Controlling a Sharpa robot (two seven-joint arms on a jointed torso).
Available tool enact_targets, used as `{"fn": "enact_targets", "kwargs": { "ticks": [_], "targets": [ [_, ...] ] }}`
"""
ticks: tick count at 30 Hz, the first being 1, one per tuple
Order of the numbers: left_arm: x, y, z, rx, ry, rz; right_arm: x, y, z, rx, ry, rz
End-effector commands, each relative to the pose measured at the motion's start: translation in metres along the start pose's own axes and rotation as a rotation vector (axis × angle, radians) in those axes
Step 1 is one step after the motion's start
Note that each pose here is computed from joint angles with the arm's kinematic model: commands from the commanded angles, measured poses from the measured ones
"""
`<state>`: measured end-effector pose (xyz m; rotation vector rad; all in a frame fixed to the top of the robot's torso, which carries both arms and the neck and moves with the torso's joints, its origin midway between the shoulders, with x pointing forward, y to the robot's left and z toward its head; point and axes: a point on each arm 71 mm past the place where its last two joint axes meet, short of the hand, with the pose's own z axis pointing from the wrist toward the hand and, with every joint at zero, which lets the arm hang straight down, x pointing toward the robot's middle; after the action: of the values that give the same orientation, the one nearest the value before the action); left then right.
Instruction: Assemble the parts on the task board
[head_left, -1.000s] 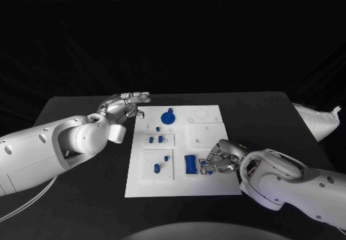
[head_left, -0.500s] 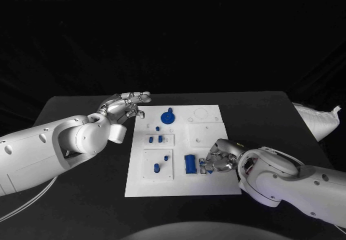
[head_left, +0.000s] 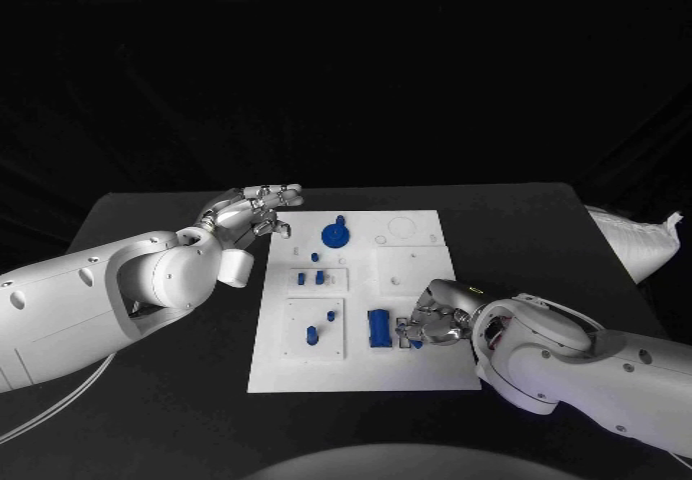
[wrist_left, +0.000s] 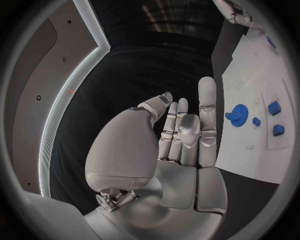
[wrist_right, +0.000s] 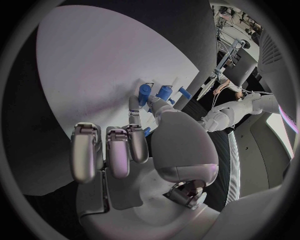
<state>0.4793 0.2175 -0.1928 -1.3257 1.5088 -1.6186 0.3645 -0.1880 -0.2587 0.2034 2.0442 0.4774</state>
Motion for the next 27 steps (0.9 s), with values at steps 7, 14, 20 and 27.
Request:
{"fn": "enact_targets", "kwargs": {
  "ticks": [7, 14, 20, 27],
  "targets": [
    [0.0032, -0.0005, 0.0002, 0.004, 0.024, 0.000, 0.0059, 0.0029, -0.0007, -0.011, 0.041, -0.034],
    [0.0029, -0.0006, 0.0000, 0.005, 0.025, 0.005, 0.0063, 0.0056, -0.0023, -0.019, 0.041, -0.029],
    [0.0029, -0.0007, -0.0001, 0.005, 0.025, 0.006, 0.0066, 0.0069, -0.0033, -0.023, 0.044, -0.030],
    [0.0029, -0.0007, -0.0003, 0.005, 0.025, 0.006, 0.0067, 0.0069, -0.0036, -0.024, 0.047, -0.037]
  ]
}}
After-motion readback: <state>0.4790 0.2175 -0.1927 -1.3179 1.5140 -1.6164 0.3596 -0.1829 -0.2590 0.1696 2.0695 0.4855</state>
